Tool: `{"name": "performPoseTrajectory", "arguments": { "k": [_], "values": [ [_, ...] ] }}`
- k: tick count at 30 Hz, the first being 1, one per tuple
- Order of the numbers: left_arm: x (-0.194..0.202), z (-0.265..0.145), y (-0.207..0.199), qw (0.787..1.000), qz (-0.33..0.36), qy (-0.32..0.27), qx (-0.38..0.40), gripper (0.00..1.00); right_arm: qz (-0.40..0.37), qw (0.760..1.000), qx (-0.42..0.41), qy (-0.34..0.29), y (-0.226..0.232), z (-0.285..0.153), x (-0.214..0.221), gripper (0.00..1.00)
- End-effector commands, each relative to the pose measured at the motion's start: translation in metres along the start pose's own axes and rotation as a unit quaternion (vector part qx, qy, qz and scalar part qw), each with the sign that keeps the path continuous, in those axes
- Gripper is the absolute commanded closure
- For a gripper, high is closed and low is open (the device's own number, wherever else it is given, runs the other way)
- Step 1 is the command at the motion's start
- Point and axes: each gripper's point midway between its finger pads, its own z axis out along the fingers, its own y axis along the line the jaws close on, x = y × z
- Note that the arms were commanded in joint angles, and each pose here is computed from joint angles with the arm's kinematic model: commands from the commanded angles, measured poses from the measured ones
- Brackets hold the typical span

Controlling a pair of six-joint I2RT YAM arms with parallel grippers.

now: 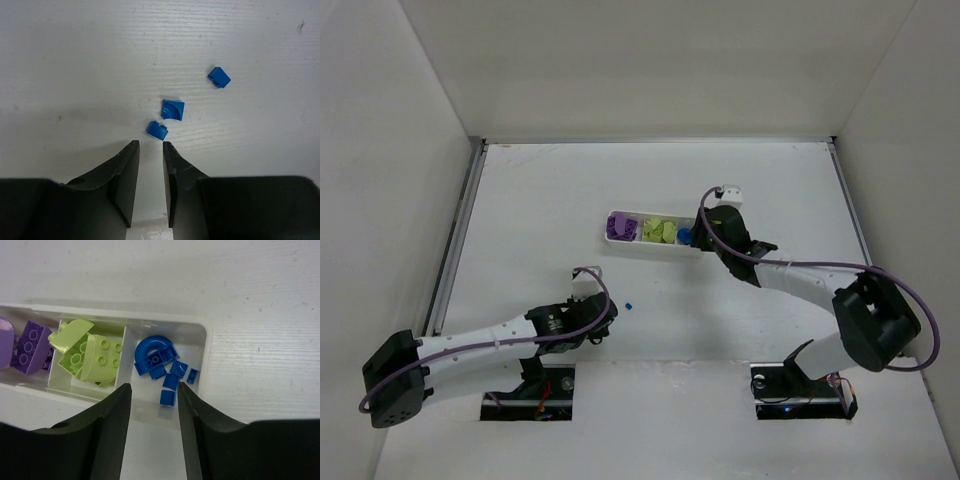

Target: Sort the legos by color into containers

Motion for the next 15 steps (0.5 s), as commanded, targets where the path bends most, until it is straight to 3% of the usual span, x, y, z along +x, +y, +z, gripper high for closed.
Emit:
{"name": "performPoseTrajectory", "arguments": {
  "k": [1,15],
  "values": [
    [-0.001,0.003,0.0,1.0,-0.014,-0.007,-0.006,0.77,0.019,0.998,-0.029,-0.057,0.021,-0.011,-0.042,0.52],
    [0.006,0.018,-0.003,1.0,-0.001,-0.002,-0.016,0.72,-0.008,0.992,-0.12,-0.028,0.08,-0.057,0.002,0.52]
  ]
}}
